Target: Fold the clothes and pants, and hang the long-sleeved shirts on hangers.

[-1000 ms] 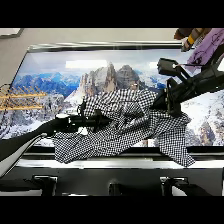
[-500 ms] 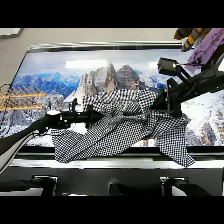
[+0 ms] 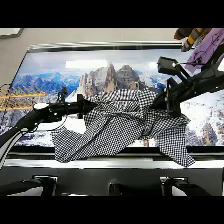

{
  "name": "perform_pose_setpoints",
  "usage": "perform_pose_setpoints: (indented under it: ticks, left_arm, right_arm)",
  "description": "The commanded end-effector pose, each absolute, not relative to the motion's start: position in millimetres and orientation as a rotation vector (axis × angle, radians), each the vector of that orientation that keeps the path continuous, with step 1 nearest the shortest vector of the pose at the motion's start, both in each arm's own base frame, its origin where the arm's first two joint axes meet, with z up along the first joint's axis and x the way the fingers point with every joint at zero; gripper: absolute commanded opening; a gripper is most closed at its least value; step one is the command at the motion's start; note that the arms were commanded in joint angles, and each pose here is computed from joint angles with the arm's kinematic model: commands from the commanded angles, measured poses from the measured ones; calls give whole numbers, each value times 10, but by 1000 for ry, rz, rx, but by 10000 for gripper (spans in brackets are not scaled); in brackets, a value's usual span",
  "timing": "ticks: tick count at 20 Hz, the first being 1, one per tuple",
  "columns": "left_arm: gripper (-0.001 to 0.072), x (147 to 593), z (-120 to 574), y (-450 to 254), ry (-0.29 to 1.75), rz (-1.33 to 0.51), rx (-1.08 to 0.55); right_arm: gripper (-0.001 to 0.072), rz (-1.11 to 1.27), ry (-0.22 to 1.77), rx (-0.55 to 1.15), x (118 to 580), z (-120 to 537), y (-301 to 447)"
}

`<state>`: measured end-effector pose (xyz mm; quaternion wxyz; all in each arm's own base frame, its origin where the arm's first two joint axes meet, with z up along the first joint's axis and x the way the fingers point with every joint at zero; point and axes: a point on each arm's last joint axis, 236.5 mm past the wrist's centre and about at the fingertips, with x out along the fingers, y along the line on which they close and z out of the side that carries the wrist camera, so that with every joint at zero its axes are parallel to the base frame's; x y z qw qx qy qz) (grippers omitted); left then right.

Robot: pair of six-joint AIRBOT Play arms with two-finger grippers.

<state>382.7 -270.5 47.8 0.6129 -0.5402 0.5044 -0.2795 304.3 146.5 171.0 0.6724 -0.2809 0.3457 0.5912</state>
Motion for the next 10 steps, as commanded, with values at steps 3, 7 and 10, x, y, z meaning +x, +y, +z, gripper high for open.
perform_pose_setpoints:
  ticks: [3,7,10]
  left_arm:
    - [25,3664,495,-2569,1210,-586,-1121]
    - [25,3679,672,-2505,1158,-597,-1110]
    - [25,3783,824,-2524,1110,-612,-1096]
  right_arm:
    - [25,1229,820,-595,3178,1686,1405]
    - [24,1216,833,-575,3183,1688,1406]
    - [24,1234,841,-567,3136,1691,1420]
